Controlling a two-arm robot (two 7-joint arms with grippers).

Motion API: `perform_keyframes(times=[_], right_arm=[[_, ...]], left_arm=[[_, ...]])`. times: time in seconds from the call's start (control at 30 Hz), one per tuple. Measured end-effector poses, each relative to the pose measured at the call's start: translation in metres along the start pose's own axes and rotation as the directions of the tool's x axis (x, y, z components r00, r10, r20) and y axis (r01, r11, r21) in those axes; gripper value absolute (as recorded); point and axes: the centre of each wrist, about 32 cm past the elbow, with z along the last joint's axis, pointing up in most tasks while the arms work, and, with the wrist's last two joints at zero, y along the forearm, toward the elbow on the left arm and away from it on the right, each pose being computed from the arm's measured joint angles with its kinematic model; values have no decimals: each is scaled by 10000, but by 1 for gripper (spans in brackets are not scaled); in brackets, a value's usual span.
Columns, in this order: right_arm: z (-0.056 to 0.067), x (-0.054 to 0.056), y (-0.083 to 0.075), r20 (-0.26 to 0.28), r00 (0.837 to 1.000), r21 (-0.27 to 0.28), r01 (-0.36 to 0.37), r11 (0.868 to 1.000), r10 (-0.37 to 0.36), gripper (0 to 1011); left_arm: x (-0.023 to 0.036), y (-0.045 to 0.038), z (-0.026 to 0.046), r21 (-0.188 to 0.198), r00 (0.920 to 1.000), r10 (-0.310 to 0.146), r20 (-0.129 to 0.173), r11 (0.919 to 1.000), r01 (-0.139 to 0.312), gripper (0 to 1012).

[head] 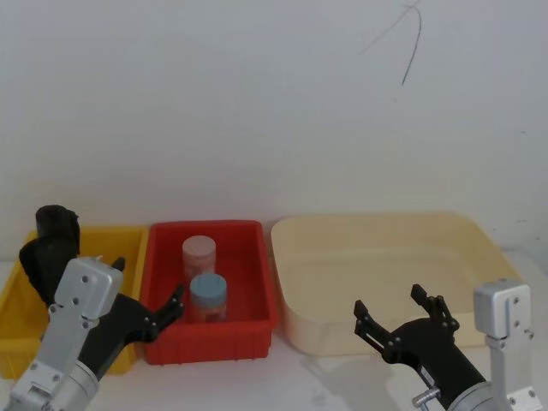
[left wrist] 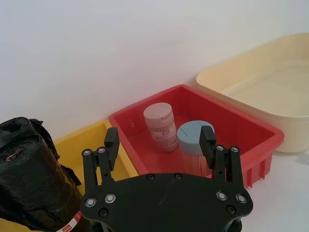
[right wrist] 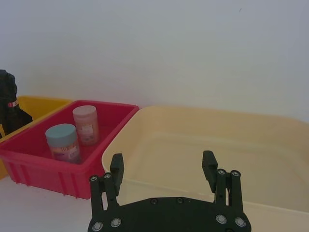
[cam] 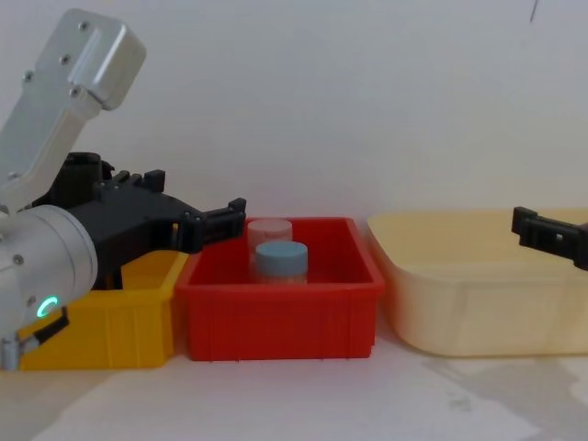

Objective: Pick up the garbage bag with the one hand and transfer it to the other hand.

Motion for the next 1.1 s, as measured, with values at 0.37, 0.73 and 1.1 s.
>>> perform_keyframes(times=[0.37,0.73,1.1], right_arm=[[0,0,0,0,10000,0,0,10000,0,1001],[0,0,0,0,10000,0,0,10000,0,1001],[2,0,2,-1,10000,6,-3,10000,3,1001]], left_arm=[[0,0,0,0,10000,0,0,10000,0,1001],[0,0,0,0,10000,0,0,10000,0,1001],[1,-2,2,-3,10000,0,6,10000,0,1001]])
